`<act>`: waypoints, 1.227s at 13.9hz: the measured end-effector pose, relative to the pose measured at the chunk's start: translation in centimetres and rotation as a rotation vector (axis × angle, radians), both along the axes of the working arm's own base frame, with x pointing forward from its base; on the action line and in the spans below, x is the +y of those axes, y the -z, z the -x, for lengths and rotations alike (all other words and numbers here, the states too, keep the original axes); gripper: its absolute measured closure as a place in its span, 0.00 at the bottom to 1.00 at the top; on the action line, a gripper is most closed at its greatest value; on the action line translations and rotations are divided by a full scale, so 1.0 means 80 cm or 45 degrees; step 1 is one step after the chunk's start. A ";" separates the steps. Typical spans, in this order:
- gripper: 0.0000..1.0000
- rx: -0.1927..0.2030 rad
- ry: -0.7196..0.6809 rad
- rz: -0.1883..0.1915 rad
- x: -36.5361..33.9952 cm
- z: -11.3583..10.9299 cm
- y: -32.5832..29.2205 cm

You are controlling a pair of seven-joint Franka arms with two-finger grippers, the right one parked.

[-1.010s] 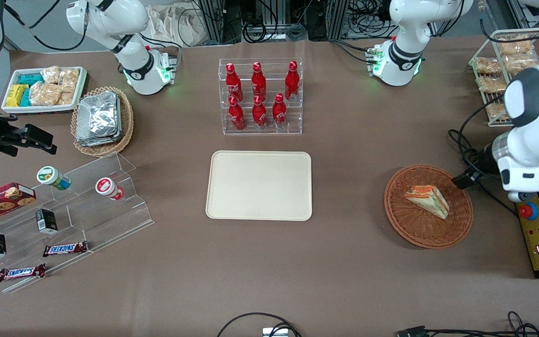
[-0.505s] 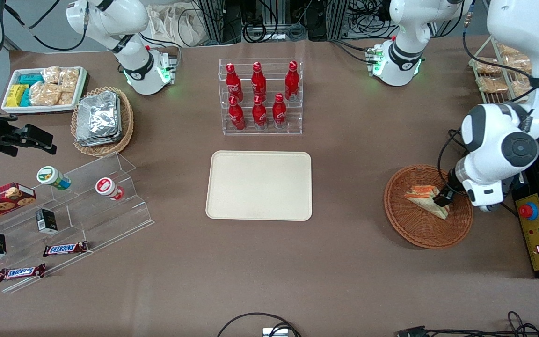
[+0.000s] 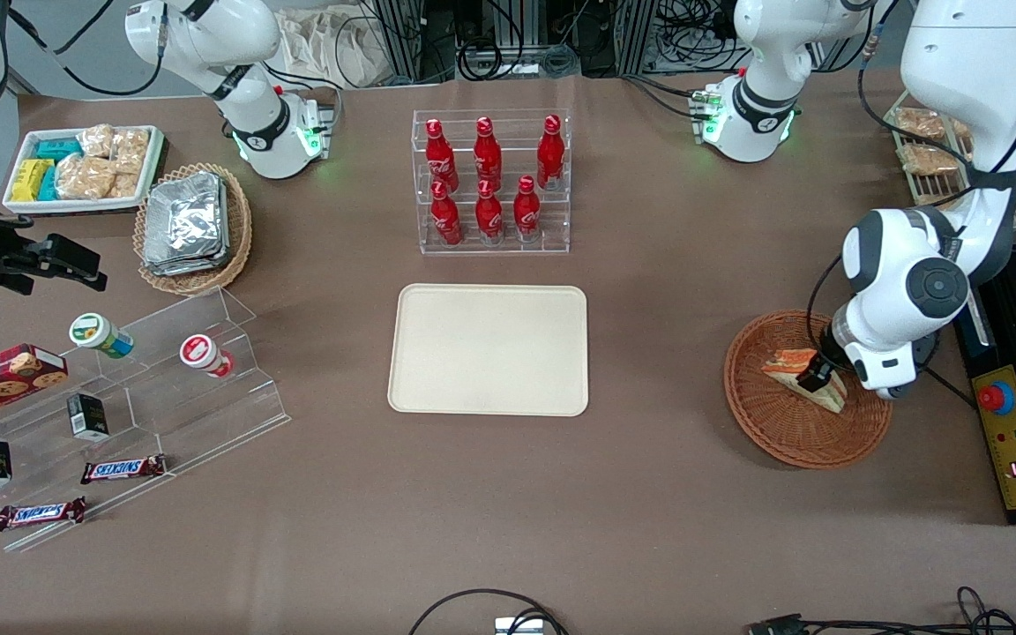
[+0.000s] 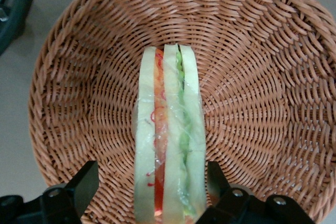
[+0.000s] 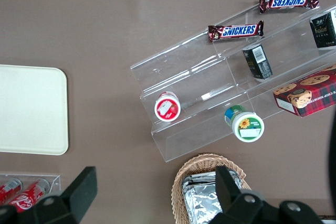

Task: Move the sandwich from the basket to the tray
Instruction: 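Close the left gripper on the sandwich's crust edge, then lift the sandwich and carry it over the cream tray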

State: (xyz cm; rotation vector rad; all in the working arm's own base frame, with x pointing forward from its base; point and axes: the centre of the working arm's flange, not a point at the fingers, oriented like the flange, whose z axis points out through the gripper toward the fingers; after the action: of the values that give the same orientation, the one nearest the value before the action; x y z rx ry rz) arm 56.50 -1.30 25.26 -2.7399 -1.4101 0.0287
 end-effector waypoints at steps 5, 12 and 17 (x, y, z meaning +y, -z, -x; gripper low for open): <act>0.57 0.000 0.096 -0.054 -0.015 0.000 0.011; 0.81 0.186 0.336 -0.101 -0.078 -0.040 -0.135; 0.81 0.113 0.652 -0.060 -0.212 -0.036 -0.265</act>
State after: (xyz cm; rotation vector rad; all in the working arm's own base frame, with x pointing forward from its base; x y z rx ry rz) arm 59.41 -18.25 46.46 -2.9249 -0.6485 0.0895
